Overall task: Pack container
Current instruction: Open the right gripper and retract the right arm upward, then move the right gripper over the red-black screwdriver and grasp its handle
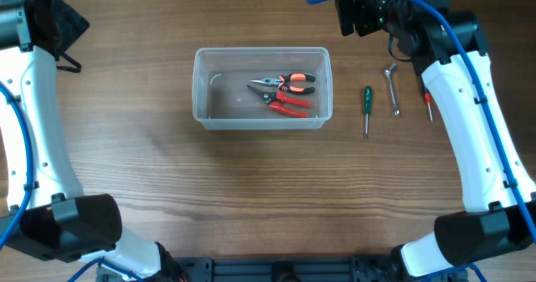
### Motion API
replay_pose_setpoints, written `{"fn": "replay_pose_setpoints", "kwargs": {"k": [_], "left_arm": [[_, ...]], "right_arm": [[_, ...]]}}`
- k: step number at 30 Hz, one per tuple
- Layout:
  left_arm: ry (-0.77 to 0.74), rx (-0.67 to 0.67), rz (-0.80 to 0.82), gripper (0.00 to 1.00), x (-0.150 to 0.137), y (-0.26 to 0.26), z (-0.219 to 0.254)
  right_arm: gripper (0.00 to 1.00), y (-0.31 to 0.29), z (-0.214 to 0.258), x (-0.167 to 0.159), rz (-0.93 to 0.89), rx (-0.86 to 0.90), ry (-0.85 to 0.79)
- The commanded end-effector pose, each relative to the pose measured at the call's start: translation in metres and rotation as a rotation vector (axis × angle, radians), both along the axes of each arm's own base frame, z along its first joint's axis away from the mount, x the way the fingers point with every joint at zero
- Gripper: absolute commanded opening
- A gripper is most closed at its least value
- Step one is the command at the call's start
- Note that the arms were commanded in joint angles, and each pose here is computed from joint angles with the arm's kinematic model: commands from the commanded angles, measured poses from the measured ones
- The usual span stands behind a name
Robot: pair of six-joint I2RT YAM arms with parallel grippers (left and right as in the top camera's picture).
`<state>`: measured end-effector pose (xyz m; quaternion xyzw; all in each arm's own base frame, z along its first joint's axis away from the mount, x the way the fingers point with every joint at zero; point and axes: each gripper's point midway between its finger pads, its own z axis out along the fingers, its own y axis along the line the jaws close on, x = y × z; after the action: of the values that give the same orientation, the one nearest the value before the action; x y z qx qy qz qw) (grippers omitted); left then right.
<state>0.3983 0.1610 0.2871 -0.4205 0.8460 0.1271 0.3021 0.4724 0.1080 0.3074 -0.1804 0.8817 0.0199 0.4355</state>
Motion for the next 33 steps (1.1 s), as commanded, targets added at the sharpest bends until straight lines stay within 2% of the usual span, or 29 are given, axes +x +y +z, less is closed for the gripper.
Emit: {"fn": "replay_pose_setpoints", "kwargs": {"k": [1, 7, 12, 16, 21, 24, 30, 33], "left_arm": [[-0.011, 0.004, 0.001, 1.0, -0.001, 0.002, 0.005], [-0.011, 0.004, 0.001, 1.0, -0.001, 0.002, 0.005], [-0.011, 0.004, 0.001, 1.0, -0.001, 0.002, 0.005], [-0.011, 0.004, 0.001, 1.0, -0.001, 0.002, 0.005], [-0.011, 0.004, 0.001, 1.0, -0.001, 0.002, 0.005], [-0.011, 0.004, 0.001, 1.0, -0.001, 0.002, 0.005], [-0.011, 0.004, 0.001, 1.0, -0.001, 0.002, 0.005], [-0.011, 0.004, 0.001, 1.0, -0.001, 0.002, 0.005]], "right_arm": [[0.95, -0.001, -0.006, 0.002, -0.017, 0.006, 0.016], [0.96, -0.004, -0.008, 0.001, -0.026, -0.002, 0.024], [1.0, -0.039, -0.027, -0.001, -0.14, -0.083, 0.073], [1.0, -0.085, -0.062, 0.001, -0.234, -0.091, 0.163], [0.99, -0.112, -0.12, -0.005, -0.241, -0.004, 0.349], [0.9, -0.128, -0.152, -0.006, -0.272, -0.017, 0.43], [0.91, -0.186, -0.201, 0.002, -0.352, -0.245, 0.498], [0.91, -0.21, -0.224, -0.004, -0.367, -0.272, 0.557]]}}
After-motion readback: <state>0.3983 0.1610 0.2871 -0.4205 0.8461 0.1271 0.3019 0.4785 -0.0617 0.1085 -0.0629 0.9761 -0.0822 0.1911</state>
